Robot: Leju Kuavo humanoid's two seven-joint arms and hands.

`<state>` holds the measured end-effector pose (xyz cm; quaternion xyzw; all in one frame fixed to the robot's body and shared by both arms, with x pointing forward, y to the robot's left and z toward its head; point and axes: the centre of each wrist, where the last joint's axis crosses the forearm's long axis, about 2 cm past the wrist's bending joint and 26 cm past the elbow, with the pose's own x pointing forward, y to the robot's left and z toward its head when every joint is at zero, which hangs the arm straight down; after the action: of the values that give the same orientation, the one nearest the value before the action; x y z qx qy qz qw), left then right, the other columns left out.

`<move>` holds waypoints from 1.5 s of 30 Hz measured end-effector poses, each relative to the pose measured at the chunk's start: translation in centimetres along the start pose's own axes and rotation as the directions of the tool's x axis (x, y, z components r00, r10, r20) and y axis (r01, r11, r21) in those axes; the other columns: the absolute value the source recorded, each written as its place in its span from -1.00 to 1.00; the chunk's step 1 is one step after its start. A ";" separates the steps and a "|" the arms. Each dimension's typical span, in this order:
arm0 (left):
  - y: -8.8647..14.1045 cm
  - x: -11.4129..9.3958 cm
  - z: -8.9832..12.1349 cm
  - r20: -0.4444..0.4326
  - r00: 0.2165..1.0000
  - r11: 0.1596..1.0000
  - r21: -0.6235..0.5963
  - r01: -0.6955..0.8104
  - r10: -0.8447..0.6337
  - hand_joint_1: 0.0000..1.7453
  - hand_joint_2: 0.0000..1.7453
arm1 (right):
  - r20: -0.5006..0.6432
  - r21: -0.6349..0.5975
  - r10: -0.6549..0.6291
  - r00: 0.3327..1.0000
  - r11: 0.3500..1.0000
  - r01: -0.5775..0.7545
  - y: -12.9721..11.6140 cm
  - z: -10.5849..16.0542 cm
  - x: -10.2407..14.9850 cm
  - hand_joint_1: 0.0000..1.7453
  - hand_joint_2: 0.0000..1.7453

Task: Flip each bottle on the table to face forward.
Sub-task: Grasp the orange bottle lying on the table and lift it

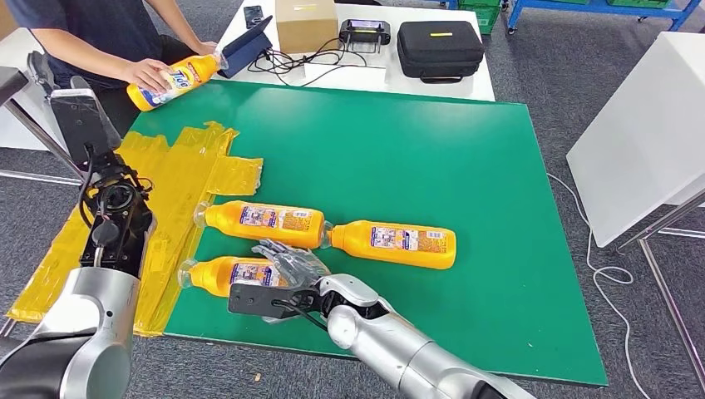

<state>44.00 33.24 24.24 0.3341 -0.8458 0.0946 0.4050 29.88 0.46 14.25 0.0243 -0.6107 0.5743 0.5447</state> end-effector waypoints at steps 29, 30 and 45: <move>-1.7 0.8 0.1 -0.008 0.996 0.995 -0.033 -0.093 0.093 -1.00 -1.00 | -0.197 0.157 0.259 0.946 0.960 -0.230 3.5 -0.1 -2.1 1.00 1.00; -1.7 0.7 0.1 -0.010 0.995 0.995 -0.035 -0.097 0.097 -1.00 -1.00 | -0.196 0.153 0.259 0.946 0.961 -0.231 3.5 -0.1 -2.2 1.00 1.00; -0.6 -0.7 2.2 -0.209 0.949 0.940 -0.199 -0.277 0.236 -1.00 1.00 | -0.090 -0.050 -0.106 0.990 0.994 0.102 1.7 1.0 -4.5 1.00 1.00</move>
<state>43.29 32.19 22.17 0.1625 -0.8469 0.0802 0.4999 29.95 -2.38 10.29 0.0170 -0.5954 0.5317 0.6021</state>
